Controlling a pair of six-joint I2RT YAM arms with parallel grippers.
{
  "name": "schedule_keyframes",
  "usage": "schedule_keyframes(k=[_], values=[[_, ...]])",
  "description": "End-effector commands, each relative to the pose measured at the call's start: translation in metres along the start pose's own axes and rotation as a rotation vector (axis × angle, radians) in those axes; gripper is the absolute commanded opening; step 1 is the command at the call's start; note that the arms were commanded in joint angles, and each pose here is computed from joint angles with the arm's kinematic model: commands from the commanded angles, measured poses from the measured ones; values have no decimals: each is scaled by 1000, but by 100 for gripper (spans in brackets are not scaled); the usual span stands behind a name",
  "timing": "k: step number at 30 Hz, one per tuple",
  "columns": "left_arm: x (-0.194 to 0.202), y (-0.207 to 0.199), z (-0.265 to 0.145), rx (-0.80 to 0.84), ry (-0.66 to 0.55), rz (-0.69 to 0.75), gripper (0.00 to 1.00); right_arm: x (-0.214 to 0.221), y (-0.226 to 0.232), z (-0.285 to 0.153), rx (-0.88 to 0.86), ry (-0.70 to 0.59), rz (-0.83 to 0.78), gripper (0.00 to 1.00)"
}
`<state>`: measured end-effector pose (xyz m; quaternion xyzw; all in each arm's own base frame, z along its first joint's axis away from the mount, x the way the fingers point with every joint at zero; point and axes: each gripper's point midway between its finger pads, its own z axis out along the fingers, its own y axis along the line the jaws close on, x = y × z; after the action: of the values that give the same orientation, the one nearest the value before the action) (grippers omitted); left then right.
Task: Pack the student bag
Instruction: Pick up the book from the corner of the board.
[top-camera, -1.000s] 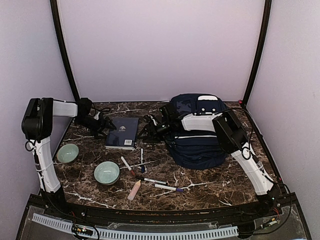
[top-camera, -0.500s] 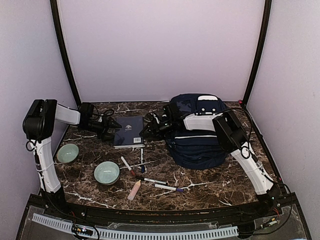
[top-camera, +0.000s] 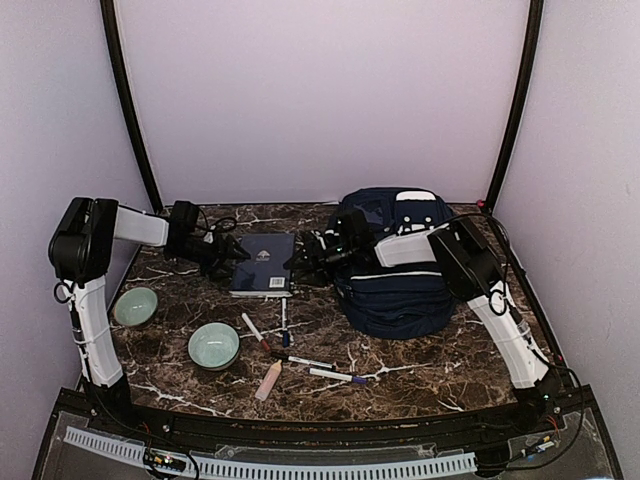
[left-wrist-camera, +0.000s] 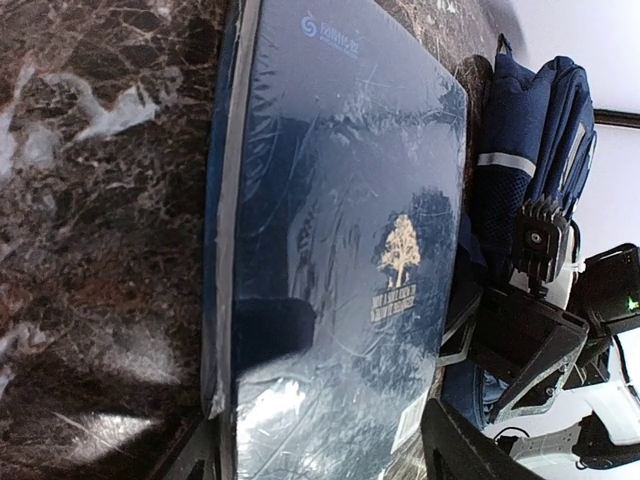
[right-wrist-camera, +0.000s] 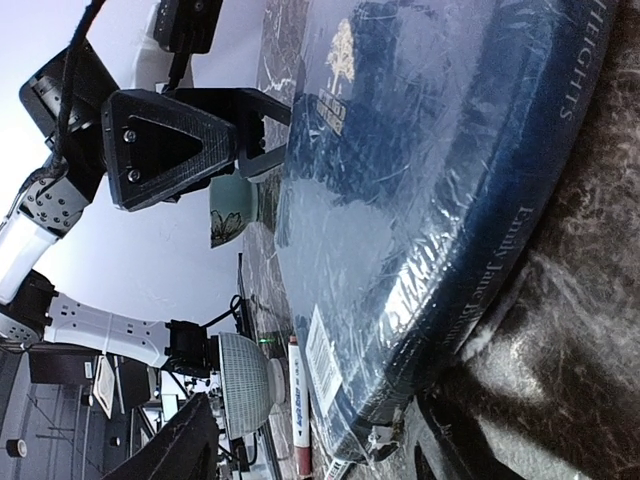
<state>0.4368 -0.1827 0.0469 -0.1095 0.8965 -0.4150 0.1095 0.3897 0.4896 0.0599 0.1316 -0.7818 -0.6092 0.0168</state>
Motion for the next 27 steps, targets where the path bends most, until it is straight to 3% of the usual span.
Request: schedule_keyframes(k=[1, 6, 12, 21, 27], values=[[60, 0, 20, 10, 179, -34, 72, 2, 55, 13, -81, 0, -105, 63], [62, 3, 22, 2, 177, -34, 71, 6, 91, 6, -208, 17, -137, 59], [62, -4, 28, 33, 174, -12, 70, 4, 118, -7, -161, -12, -186, 57], [62, -13, 37, 58, 178, 5, 69, -7, 21, -13, 243, -93, -119, 59], [67, -10, 43, 63, 187, -5, 69, -5, -5, -12, 288, -95, -78, 60]])
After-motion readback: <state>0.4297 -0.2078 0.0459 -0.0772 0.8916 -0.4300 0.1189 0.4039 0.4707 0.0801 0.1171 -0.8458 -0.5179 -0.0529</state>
